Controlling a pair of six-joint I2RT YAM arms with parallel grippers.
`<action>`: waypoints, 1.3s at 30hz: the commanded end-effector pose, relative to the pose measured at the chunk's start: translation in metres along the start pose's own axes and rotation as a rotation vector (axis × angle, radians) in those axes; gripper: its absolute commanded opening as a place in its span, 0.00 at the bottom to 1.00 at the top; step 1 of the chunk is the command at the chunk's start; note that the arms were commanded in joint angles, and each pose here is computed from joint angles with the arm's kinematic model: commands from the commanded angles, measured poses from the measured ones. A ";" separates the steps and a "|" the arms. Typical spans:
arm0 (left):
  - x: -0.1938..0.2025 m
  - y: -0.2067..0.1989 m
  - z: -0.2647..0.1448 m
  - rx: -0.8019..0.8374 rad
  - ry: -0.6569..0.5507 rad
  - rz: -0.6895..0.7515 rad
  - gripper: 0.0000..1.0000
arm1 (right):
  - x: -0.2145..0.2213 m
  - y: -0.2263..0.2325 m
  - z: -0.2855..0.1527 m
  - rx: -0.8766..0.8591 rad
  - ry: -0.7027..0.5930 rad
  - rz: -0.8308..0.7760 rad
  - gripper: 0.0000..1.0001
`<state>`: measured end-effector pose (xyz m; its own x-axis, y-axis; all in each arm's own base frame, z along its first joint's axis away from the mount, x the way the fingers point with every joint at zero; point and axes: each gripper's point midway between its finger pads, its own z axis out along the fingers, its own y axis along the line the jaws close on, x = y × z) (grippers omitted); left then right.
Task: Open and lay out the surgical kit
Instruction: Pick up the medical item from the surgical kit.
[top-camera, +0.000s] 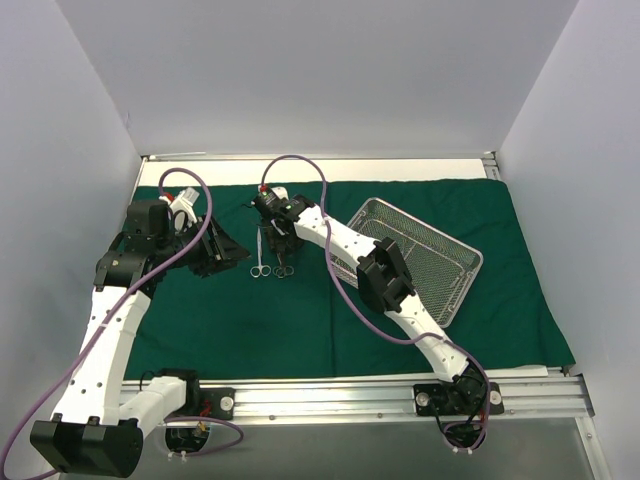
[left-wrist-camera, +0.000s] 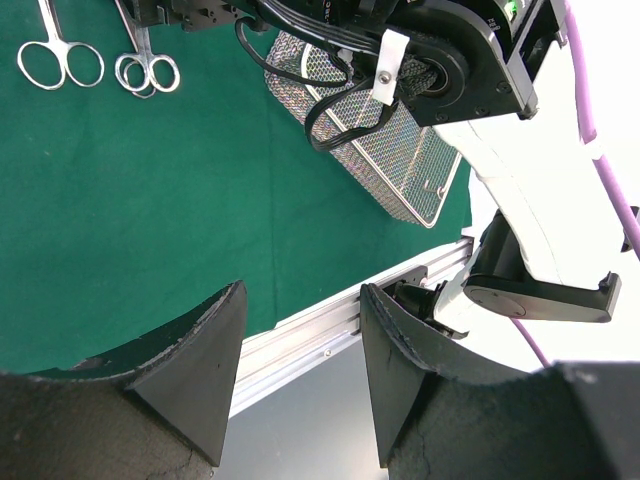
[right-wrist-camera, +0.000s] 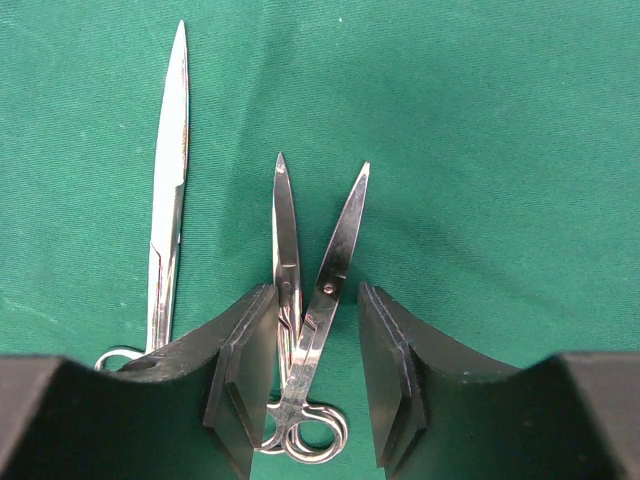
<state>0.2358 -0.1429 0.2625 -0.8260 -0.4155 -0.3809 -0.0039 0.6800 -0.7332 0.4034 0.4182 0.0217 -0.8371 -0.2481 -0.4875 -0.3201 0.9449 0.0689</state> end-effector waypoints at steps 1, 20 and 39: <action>-0.008 -0.009 -0.003 0.044 -0.033 0.032 0.58 | -0.017 0.004 -0.026 -0.008 -0.051 0.012 0.38; -0.008 -0.008 0.000 0.043 -0.029 0.027 0.58 | 0.006 0.000 -0.007 -0.005 0.032 0.015 0.34; -0.008 -0.008 0.001 0.052 -0.027 0.017 0.58 | 0.008 -0.003 -0.004 0.012 0.041 0.024 0.10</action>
<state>0.2387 -0.1444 0.2614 -0.8247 -0.4186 -0.3803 0.0036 0.6685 -0.7437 0.4009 0.4176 0.0190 -0.8470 -0.2401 -0.4743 -0.3120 0.9469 0.0779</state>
